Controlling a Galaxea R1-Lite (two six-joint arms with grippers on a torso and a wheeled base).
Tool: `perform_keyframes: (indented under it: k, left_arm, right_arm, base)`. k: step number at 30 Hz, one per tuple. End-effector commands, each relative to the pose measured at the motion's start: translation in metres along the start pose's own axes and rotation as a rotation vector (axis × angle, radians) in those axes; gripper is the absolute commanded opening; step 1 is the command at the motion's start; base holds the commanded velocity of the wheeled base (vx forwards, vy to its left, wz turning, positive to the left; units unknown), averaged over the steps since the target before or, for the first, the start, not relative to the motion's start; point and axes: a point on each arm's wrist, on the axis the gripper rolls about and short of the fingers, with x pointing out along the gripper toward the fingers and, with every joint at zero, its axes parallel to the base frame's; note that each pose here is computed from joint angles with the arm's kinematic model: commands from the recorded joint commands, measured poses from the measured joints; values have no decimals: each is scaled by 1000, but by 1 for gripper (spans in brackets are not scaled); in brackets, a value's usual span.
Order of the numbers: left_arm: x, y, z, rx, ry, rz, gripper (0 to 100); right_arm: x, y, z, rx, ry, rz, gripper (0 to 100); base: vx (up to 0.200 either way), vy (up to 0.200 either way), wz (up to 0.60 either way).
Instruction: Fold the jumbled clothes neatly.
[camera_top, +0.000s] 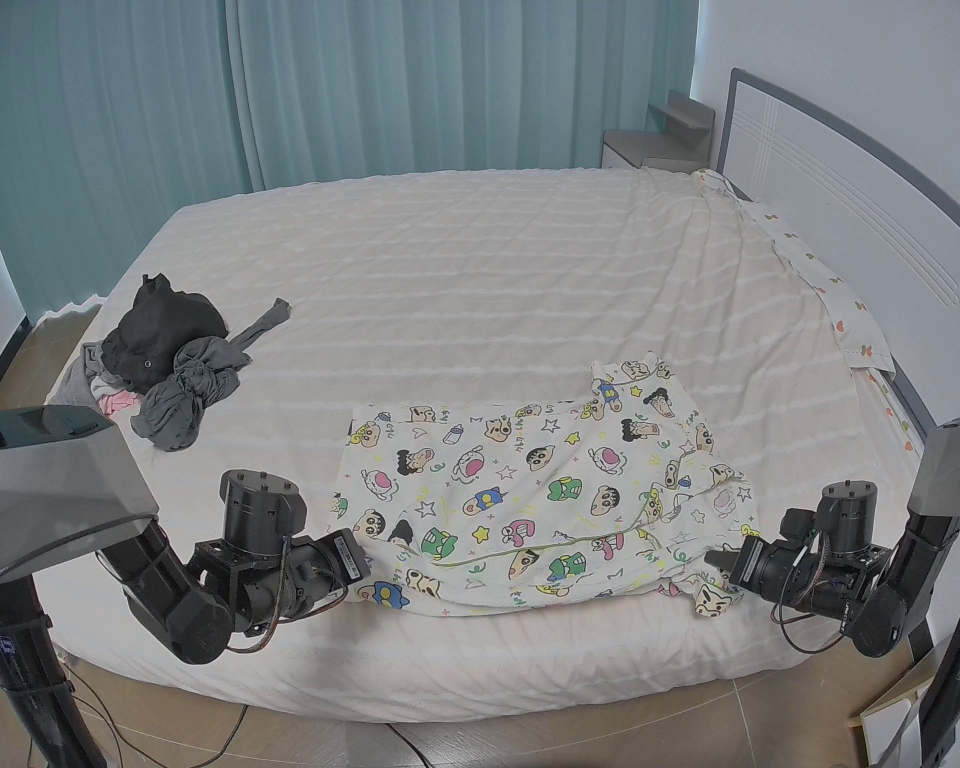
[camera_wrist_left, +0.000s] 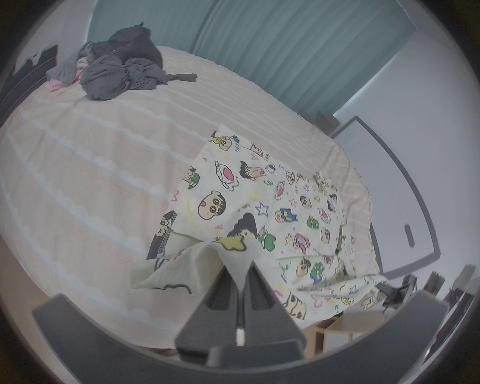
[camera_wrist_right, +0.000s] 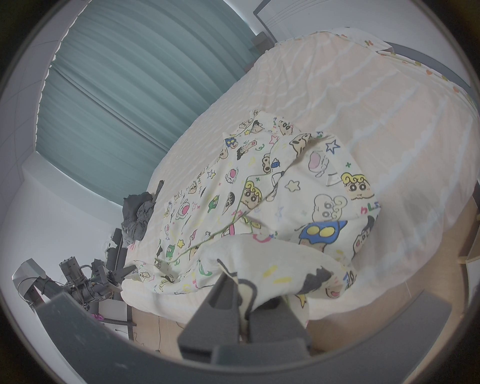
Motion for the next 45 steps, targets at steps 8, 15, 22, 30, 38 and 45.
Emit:
perform_keyframes:
  k: [8, 15, 22, 30, 38, 45]
  left_arm:
    - [26, 11, 9, -70, -27, 38, 0]
    - [41, 14, 10, -73, -26, 49, 0]
    - [60, 16, 12, -75, -32, 49, 0]
    - [74, 20, 12, -80, -35, 56, 0]
    - [76, 20, 14, -82, -45, 57, 100]
    - [66, 16, 31, -94, -133, 72, 100]
  right_arm:
    - [21, -14, 11, 27, -34, -24, 0]
    - [33, -22, 12, 15, -79, -8, 0]
    - [47, -27, 12, 4, -100, 8, 0]
    - [58, -30, 21, 2, -129, 13, 0]
    - [60, -32, 25, 3, -148, 16, 100]
    - [50, -35, 34, 16, -186, 5, 100]
  base:
    - [0, 0, 0]
    - [0, 0, 0]
    - [0, 0, 0]
    - [0, 0, 0]
    - [0, 0, 0]
    - [0, 0, 0]
